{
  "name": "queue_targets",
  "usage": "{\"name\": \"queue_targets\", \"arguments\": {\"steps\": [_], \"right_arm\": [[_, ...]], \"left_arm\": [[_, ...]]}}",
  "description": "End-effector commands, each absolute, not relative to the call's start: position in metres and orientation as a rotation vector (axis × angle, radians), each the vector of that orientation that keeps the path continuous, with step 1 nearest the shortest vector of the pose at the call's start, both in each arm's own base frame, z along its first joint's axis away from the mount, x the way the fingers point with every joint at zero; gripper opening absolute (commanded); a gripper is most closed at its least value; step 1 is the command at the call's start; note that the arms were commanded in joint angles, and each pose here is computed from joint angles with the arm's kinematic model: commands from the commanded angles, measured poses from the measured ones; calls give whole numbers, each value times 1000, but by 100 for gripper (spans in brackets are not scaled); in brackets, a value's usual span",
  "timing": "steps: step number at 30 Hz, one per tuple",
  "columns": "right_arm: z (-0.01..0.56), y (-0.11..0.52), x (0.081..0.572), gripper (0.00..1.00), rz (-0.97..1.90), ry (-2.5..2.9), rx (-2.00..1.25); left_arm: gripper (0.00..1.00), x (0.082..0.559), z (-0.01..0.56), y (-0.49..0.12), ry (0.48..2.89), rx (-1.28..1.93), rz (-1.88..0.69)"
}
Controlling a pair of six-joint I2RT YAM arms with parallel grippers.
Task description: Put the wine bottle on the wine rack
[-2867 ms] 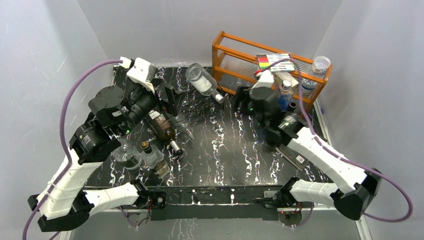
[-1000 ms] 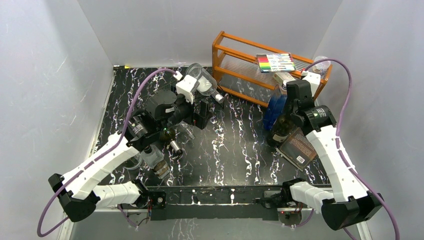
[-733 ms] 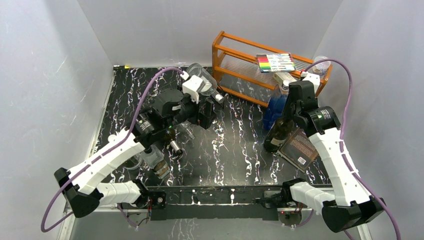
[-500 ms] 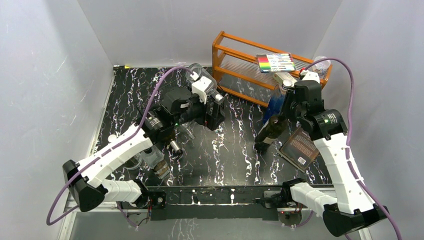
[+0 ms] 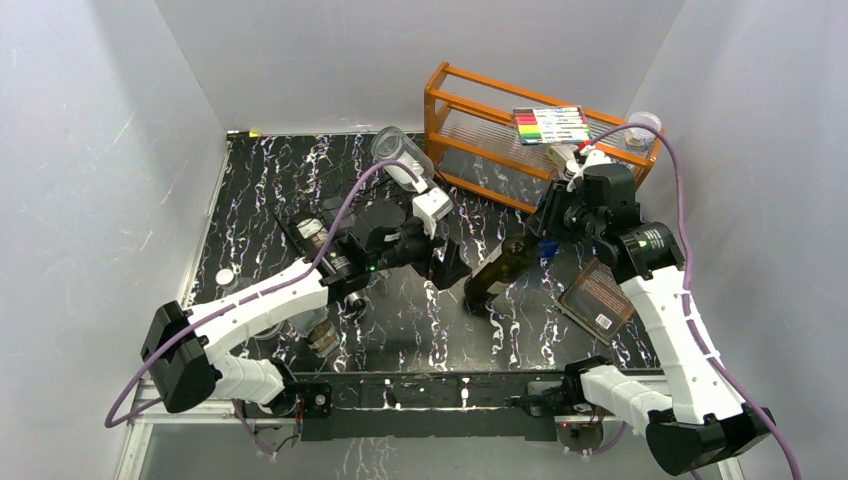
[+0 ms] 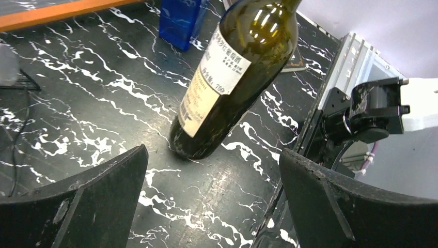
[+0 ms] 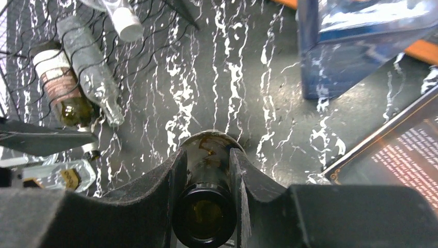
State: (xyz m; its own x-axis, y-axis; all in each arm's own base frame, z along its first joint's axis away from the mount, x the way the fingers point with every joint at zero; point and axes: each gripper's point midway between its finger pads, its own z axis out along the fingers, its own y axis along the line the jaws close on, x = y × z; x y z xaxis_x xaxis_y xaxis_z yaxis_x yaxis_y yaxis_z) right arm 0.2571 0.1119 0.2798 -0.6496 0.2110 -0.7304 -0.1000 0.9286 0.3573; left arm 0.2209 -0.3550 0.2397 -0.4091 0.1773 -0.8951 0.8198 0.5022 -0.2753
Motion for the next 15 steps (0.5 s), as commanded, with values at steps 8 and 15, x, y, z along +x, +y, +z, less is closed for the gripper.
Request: {"name": "queue_targets", "arguments": {"steps": [8, 15], "right_arm": [[323, 161, 253, 0, 833, 2050, -49], [318, 172, 244, 0, 918, 2061, -94]], "left_arm": [[98, 199, 239, -371, 1644, 992, -1016], [97, 186, 210, -377, 1648, 1079, -1067]]}}
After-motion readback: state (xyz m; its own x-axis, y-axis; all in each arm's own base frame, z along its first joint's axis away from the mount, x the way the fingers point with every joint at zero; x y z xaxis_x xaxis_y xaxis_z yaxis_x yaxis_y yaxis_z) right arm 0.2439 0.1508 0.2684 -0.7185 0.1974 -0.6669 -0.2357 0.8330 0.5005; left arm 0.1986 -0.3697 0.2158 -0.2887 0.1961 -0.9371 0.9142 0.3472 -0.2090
